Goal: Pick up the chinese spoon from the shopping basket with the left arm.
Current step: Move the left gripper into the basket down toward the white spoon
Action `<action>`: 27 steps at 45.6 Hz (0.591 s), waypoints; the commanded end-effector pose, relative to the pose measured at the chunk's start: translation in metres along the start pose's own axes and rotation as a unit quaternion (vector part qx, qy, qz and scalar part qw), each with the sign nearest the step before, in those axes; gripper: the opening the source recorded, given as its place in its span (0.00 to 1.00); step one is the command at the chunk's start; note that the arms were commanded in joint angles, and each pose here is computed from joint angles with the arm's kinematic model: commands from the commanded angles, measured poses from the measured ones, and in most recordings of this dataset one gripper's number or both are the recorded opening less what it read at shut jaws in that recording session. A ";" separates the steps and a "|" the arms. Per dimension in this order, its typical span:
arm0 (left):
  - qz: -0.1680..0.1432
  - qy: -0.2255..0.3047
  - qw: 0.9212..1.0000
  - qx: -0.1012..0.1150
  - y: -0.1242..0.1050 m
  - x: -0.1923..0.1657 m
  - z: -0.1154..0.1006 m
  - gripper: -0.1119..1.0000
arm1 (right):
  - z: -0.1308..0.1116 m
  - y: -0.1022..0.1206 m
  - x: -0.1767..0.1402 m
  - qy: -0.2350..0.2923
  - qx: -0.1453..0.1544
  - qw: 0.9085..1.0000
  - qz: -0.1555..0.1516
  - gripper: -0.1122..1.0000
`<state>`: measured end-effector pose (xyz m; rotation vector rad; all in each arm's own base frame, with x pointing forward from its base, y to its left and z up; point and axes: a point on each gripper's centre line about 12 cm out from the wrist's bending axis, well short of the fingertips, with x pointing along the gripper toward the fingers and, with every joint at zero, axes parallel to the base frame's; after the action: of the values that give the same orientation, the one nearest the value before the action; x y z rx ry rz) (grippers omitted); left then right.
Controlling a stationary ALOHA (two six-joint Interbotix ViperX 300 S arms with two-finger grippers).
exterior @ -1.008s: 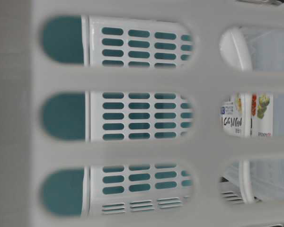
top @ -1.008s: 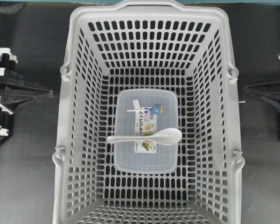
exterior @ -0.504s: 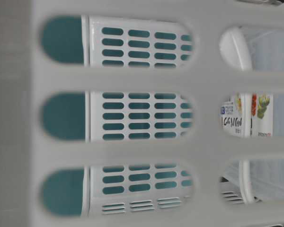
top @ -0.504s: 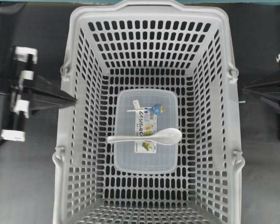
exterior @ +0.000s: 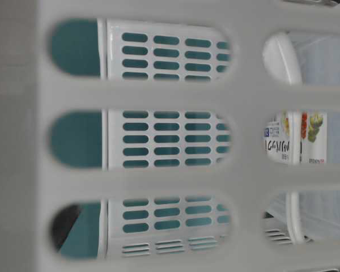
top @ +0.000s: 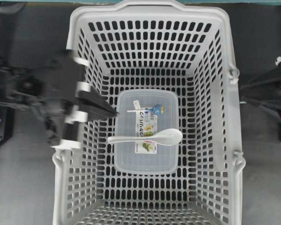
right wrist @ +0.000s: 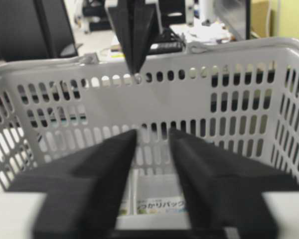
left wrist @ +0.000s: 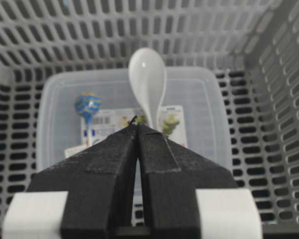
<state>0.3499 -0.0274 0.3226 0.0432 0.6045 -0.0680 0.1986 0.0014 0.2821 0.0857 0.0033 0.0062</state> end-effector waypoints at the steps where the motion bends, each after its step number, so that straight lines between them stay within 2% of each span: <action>1: -0.001 0.009 1.000 0.003 -0.002 0.011 0.018 0.13 | 0.006 0.002 0.002 -0.008 0.003 1.000 0.004 0.53; 4: 0.000 0.028 1.000 0.002 -0.001 0.022 0.020 0.25 | 0.006 0.003 0.001 -0.009 0.003 1.000 0.008 0.66; 8: -0.002 0.056 0.998 0.004 -0.004 0.040 0.020 0.49 | 0.007 0.004 0.001 -0.008 0.003 1.000 0.008 0.76; 9: -0.002 0.063 0.998 0.004 -0.005 0.044 0.019 0.53 | 0.006 0.004 0.001 -0.007 0.003 1.000 0.008 0.77; 12: -0.003 0.082 0.997 0.004 -0.007 0.057 0.018 0.74 | 0.007 0.004 0.001 -0.008 0.003 1.000 0.008 0.77; 15: -0.005 0.107 0.994 0.008 -0.010 0.071 0.015 0.87 | 0.006 0.004 0.001 -0.005 0.003 1.000 0.008 0.77; 18: -0.006 0.133 0.991 0.009 -0.011 0.085 0.010 0.92 | 0.006 0.004 0.000 -0.004 0.003 1.000 0.008 0.77; 27: -0.005 0.192 0.981 0.007 -0.013 0.127 -0.010 0.89 | 0.004 0.003 0.000 0.000 0.002 1.000 0.008 0.77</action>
<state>0.4387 -0.0447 0.2410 0.0670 0.9977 -0.0737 0.1974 0.0041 0.2819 0.0872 0.0147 0.0200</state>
